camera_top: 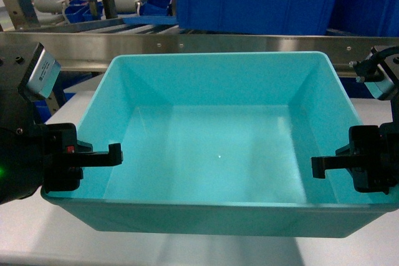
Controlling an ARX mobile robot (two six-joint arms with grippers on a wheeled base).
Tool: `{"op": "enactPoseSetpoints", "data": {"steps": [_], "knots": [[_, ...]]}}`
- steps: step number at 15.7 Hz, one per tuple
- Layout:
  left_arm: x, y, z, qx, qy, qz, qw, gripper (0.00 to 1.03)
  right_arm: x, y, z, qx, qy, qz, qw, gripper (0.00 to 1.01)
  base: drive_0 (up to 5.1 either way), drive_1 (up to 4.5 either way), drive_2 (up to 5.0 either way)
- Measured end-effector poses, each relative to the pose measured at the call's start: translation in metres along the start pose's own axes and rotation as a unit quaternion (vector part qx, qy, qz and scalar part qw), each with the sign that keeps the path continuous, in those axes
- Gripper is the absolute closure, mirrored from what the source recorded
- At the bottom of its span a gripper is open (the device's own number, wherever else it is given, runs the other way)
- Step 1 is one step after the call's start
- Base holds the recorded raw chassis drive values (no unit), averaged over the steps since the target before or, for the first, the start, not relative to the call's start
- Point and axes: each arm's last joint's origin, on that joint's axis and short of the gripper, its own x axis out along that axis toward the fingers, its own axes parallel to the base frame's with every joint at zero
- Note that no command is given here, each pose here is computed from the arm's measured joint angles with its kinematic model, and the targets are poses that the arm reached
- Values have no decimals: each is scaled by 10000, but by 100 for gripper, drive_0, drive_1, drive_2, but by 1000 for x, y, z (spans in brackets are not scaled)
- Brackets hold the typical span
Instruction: Organize blue bins on left shelf correctly
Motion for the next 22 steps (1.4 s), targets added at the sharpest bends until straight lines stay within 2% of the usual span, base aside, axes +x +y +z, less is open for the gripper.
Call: {"op": "enactPoseSetpoints", "data": {"steps": [22], "knots": [[0,0,0,0,0,-2,10000,101,0,0,0,-1,2,3,10000,94,-494,250,250]]}}
